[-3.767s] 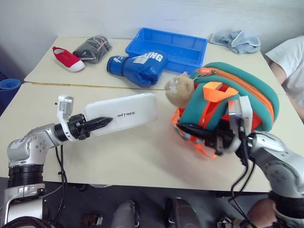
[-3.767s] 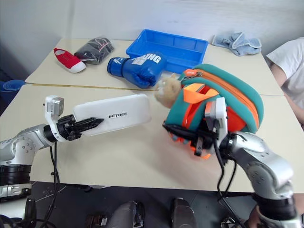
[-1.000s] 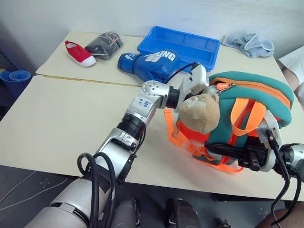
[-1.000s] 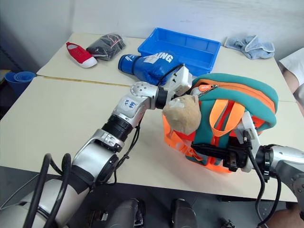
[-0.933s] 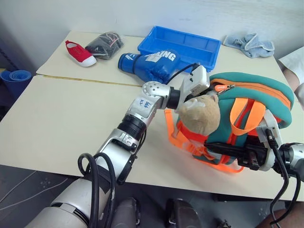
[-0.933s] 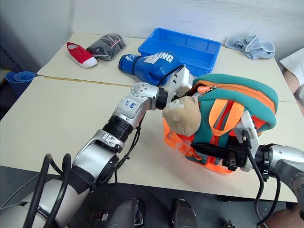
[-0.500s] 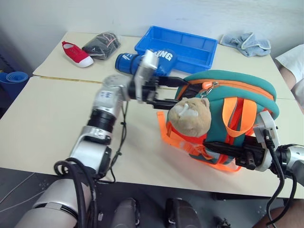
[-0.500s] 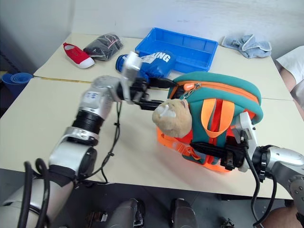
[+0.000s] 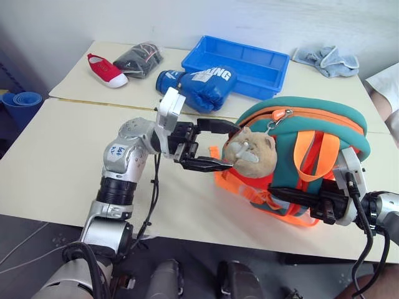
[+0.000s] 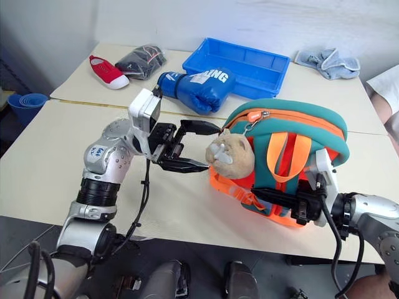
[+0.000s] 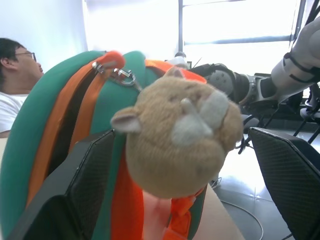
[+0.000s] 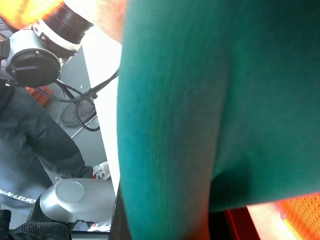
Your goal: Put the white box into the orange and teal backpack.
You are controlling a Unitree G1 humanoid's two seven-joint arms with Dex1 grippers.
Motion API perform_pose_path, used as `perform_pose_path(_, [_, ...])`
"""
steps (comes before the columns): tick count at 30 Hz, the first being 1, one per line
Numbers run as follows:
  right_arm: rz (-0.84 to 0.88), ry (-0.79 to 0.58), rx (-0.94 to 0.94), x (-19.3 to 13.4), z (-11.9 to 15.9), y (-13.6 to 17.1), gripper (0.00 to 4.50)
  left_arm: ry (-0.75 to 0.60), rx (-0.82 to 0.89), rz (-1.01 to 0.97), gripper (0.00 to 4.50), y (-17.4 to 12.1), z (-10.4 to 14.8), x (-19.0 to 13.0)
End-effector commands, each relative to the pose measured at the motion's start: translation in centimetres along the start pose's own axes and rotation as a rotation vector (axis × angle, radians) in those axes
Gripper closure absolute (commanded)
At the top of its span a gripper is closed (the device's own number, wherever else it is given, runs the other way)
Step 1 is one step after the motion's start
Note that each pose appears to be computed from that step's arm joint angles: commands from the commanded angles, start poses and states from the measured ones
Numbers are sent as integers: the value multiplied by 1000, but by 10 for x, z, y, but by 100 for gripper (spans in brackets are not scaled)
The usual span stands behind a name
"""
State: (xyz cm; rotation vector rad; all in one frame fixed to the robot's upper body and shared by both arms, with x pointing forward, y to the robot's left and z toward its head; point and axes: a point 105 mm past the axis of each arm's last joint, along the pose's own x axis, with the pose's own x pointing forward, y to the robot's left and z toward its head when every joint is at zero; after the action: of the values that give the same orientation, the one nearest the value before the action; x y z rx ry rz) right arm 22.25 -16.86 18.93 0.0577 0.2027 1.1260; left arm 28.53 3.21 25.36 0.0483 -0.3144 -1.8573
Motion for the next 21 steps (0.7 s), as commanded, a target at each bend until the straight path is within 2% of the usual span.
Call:
perform_pose_path(1, [16,-2,-11,-1,1,2,450,21,48,12,1,2,-7,22])
perform_pose_path(6, [17,-10,-19,-1,1,2,450,23,57,9,1,1,-16,40])
perform_pose_path(7, [14,-11,-20,-1,1,1,450,38,61,24,39,3,-18,42])
perform_pose_path(8, [12,-11,-21,-1,1,1,450,58,78,23,53,2,-22,42])
perform_pose_path(11, [9,-11,-20,-2,0,1,450,97,111,49,143,5,-29,41])
perform_pose_path(17, [5,-17,-19,-1,-1,2,450,97,160,89,308,10,-27,43])
perform_pose_path(19, [1,-19,-20,-2,-1,1,450,75,146,91,344,11,-20,38])
perform_pose_path(21, [-7,-23,-21,-2,-1,1,450,45,123,97,360,12,-11,29])
